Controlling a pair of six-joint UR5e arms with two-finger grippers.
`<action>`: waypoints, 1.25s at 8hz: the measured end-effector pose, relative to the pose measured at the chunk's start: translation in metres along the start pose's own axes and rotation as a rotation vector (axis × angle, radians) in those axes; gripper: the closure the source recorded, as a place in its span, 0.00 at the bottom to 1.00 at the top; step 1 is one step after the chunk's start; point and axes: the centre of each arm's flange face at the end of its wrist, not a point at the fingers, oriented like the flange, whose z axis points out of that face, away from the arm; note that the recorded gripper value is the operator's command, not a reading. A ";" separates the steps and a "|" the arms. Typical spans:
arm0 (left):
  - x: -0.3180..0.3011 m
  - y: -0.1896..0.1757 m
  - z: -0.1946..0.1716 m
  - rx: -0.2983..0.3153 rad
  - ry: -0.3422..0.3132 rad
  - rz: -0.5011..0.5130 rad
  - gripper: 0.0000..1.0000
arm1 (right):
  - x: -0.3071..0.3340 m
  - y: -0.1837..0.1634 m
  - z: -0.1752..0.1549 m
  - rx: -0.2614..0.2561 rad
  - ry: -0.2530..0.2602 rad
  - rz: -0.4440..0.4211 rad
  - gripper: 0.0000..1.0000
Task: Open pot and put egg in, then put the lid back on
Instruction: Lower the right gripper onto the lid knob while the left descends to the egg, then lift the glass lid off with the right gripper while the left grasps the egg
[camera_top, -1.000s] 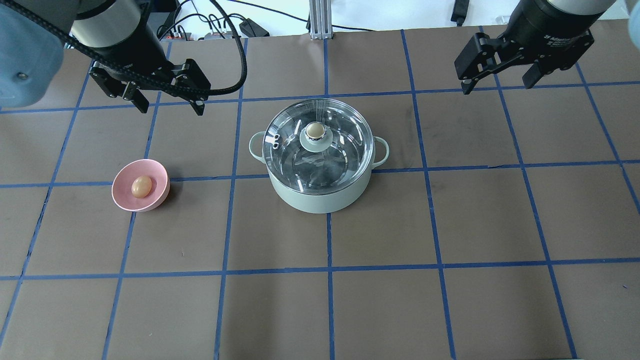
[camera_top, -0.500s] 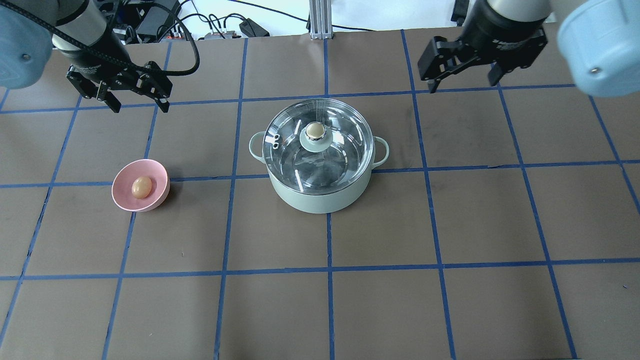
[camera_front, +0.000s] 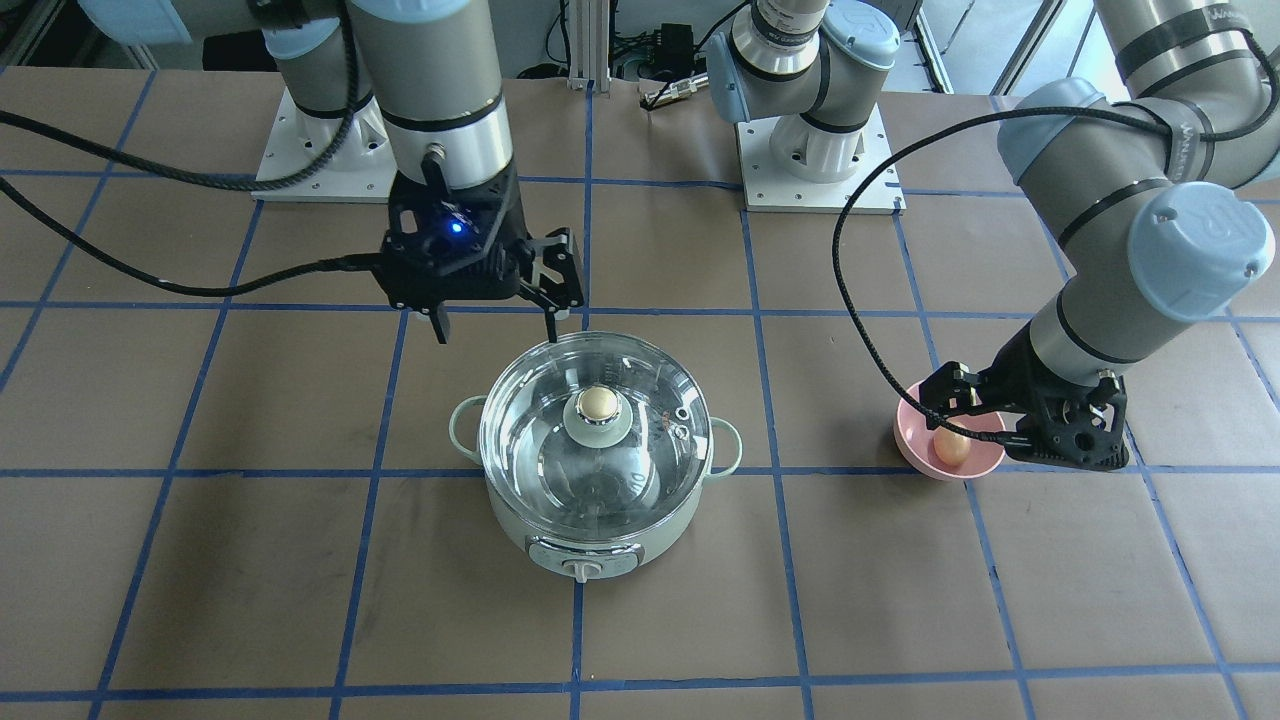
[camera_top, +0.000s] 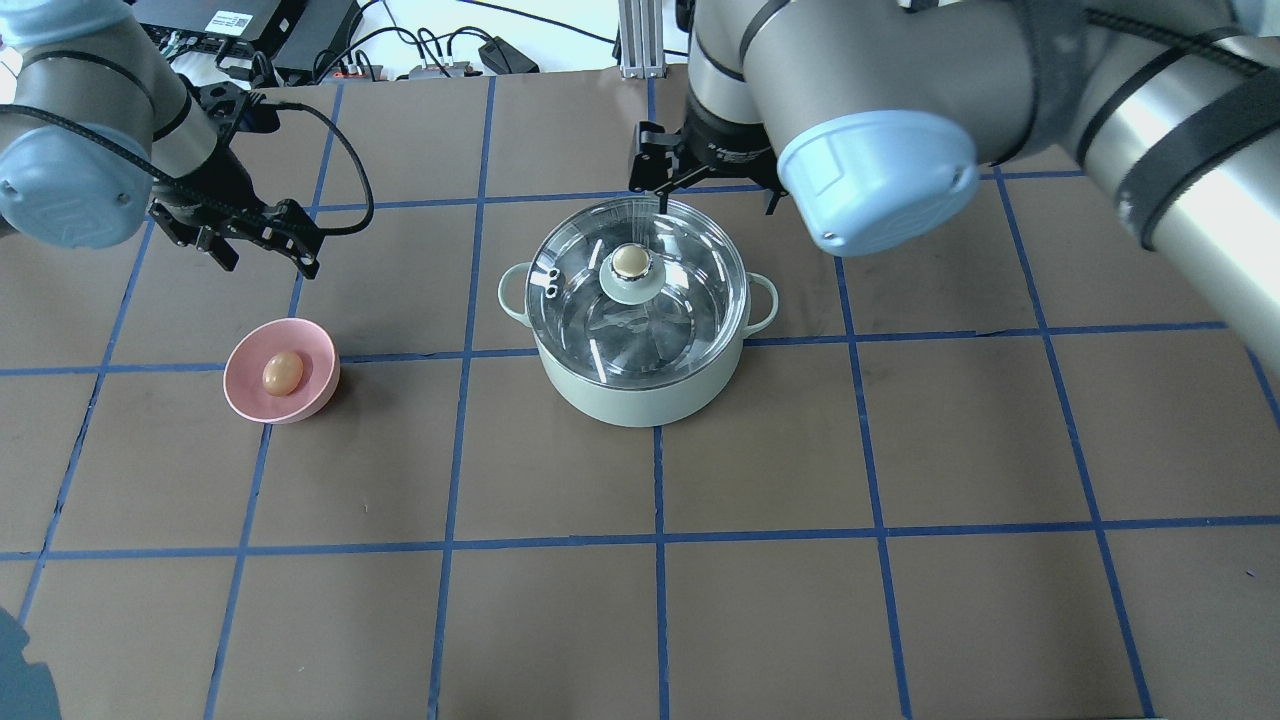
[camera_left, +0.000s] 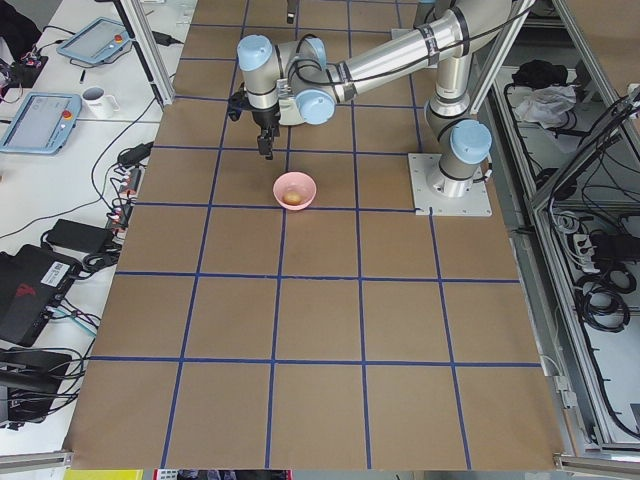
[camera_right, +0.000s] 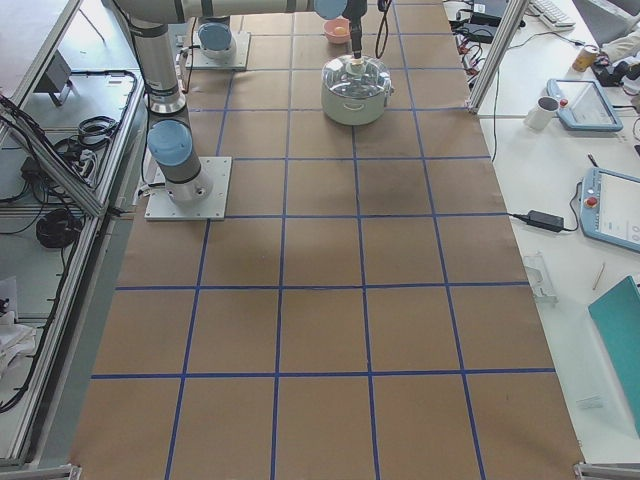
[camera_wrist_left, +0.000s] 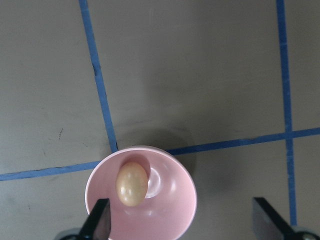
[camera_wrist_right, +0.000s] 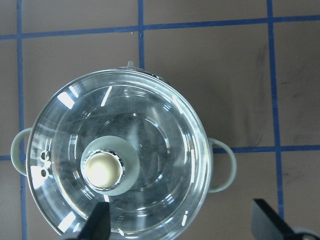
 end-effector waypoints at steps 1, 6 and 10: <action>-0.012 0.002 0.024 -0.026 -0.007 0.006 0.00 | -0.021 0.000 0.022 -0.004 -0.005 0.029 0.00; -0.031 0.004 0.105 -0.183 -0.008 0.004 0.00 | -0.061 -0.002 0.092 -0.046 -0.023 0.111 0.11; -0.031 0.006 0.130 -0.231 0.009 0.001 0.00 | -0.077 0.003 0.116 -0.076 -0.027 0.129 1.00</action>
